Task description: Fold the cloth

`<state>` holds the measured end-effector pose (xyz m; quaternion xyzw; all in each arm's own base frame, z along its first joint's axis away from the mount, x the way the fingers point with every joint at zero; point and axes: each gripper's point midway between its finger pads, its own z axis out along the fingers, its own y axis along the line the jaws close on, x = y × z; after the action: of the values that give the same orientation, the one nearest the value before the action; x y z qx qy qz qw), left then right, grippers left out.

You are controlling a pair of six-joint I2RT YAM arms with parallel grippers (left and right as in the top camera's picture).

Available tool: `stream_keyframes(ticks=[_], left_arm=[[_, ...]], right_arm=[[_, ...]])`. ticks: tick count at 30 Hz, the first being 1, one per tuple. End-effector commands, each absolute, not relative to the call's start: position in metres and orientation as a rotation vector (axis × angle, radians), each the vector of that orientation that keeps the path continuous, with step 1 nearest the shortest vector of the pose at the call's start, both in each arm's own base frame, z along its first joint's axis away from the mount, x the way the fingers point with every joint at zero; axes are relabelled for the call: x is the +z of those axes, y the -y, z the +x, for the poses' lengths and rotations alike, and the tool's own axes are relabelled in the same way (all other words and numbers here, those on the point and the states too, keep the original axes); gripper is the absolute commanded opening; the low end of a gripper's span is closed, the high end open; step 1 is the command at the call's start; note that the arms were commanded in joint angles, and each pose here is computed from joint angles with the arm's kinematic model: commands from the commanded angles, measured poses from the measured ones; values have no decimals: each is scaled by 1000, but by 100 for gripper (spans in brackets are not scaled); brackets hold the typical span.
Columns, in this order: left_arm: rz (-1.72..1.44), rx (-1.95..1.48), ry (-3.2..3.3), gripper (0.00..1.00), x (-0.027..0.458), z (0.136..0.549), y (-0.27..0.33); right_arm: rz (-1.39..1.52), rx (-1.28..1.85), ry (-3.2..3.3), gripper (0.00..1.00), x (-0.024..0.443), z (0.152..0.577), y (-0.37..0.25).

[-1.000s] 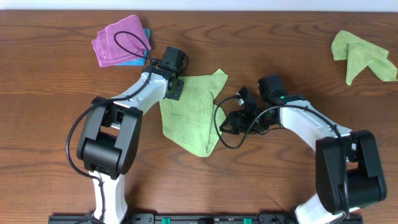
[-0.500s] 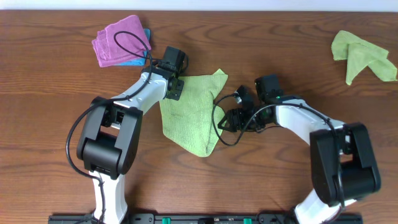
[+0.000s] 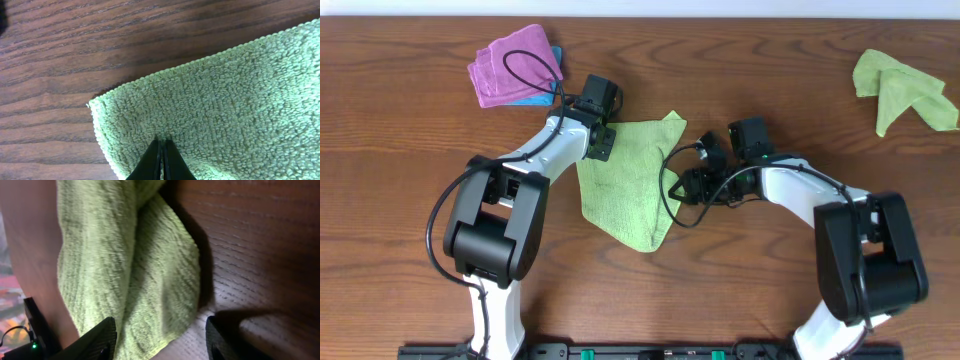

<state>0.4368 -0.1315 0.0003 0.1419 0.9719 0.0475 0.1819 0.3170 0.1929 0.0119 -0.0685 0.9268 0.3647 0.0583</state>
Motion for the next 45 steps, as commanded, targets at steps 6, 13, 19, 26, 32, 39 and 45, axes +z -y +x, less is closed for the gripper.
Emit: stream_keyframes(ticks=[6,13,19,26,32,39,45], left_arm=[[406,136,-2772,6,-10,435,128],[404,137,-2774,6,-10,435,128],[380,138,-2779,5,-10,434,127],[381,139,-2784,6,-11,433,127],[352,133,-2797,6,-11,431,126],[311,125,-2812,6,-12,428,127],[302,46,-2828,5,-13,425,136]], right_arm=[[-146,1127,-2845,2,-4,319,-198],[-85,1093,-2927,1,-10,307,-188],[66,927,-3077,1,-23,291,-158],[231,621,-3127,1,-19,297,-115],[243,434,-3119,1,1,305,-95],[394,159,-3183,1,0,289,-66],[486,5,-3150,1,5,293,-49]])
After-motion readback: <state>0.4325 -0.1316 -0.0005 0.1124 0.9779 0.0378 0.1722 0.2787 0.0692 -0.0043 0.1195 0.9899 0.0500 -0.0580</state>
